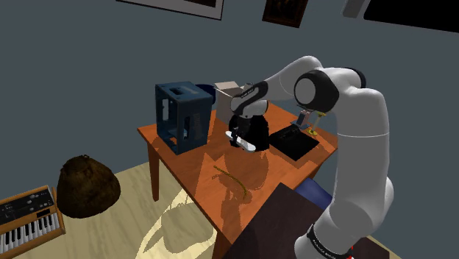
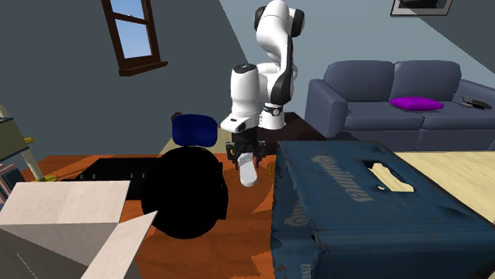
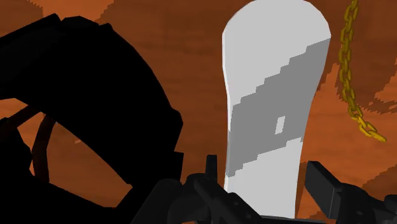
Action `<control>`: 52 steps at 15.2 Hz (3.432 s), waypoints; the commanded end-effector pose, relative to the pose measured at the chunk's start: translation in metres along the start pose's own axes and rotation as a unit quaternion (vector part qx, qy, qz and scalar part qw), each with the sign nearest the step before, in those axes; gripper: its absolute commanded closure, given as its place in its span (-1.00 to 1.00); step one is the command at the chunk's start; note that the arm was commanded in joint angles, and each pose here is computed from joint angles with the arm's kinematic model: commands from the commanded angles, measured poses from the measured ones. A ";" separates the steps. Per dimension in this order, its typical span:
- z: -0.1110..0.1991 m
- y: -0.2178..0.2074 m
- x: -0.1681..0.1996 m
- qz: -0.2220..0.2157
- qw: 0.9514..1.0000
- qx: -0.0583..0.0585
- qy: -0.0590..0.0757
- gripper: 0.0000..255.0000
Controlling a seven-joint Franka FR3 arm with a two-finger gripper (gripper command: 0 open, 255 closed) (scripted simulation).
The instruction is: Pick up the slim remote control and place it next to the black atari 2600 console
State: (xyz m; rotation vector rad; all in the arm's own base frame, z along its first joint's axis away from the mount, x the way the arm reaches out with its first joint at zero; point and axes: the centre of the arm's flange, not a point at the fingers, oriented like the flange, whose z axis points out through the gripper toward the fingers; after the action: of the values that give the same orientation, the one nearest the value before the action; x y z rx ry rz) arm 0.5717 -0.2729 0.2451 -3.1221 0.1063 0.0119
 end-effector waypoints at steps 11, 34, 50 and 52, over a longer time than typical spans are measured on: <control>-0.009 0.115 -0.066 0.000 1.000 0.000 0.000 1.00; 0.035 0.276 -0.157 0.000 1.000 0.000 0.000 1.00; 0.120 0.277 -0.157 0.000 1.000 0.000 0.000 1.00; 0.126 0.277 -0.156 0.000 1.000 0.000 0.000 1.00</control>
State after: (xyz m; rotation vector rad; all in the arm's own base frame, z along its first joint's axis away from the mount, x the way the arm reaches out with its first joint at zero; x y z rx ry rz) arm 0.3909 -0.5681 0.1777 -3.1782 0.1410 -0.0497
